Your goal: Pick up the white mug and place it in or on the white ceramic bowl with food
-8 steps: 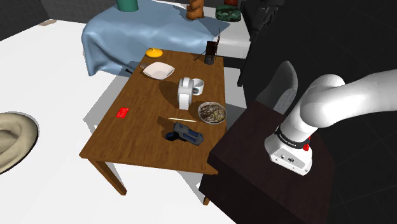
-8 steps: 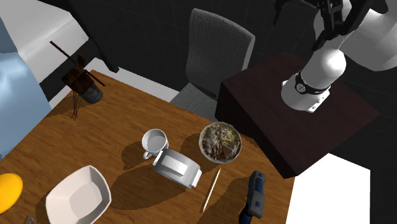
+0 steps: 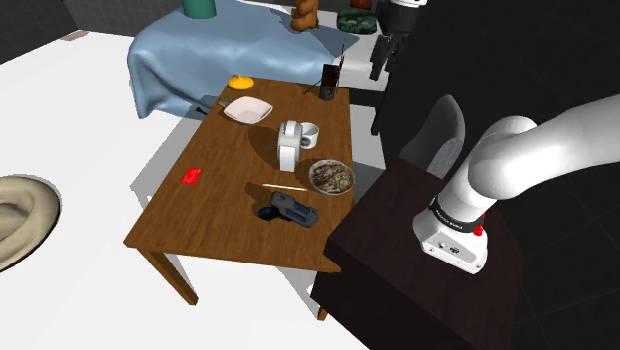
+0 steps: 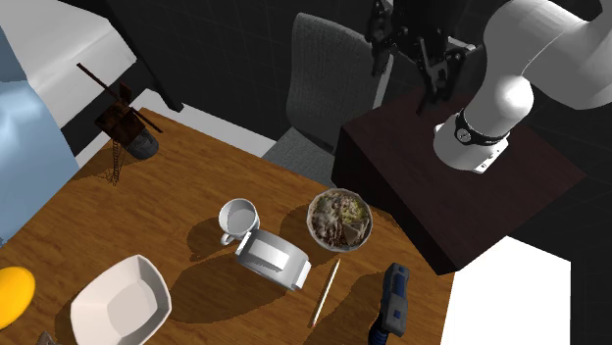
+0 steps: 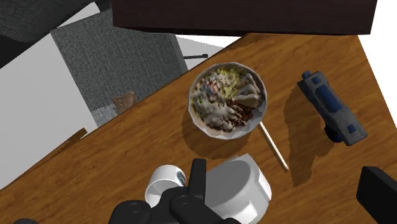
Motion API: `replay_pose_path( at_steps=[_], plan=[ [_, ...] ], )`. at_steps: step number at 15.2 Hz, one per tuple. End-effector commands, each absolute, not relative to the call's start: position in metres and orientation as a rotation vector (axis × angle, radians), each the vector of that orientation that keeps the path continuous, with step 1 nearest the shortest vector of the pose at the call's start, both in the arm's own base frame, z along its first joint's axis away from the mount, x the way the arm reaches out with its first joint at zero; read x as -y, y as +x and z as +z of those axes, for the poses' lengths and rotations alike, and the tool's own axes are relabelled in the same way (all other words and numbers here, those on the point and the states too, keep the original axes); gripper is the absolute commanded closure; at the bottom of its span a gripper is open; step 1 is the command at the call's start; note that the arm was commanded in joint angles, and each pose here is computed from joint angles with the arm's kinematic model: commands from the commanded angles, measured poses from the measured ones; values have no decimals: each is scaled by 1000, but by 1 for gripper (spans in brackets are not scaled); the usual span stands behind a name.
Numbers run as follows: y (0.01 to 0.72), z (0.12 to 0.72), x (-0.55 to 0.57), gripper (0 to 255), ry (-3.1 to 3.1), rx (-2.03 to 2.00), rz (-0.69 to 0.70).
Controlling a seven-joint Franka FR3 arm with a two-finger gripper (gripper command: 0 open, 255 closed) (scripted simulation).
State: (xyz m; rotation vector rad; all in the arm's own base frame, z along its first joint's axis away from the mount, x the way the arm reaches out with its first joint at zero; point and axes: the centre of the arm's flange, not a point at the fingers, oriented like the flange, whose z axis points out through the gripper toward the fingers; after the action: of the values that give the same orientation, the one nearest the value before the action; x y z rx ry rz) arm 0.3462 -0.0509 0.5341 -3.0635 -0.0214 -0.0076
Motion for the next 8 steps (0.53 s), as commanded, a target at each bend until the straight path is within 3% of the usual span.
replay_pose_path(
  at_steps=[1, 8],
  plan=[
    [362, 515, 59, 0, -3066, 20, -6],
    [419, 446, 86, 0, -3071, 12, 8]
  ],
)
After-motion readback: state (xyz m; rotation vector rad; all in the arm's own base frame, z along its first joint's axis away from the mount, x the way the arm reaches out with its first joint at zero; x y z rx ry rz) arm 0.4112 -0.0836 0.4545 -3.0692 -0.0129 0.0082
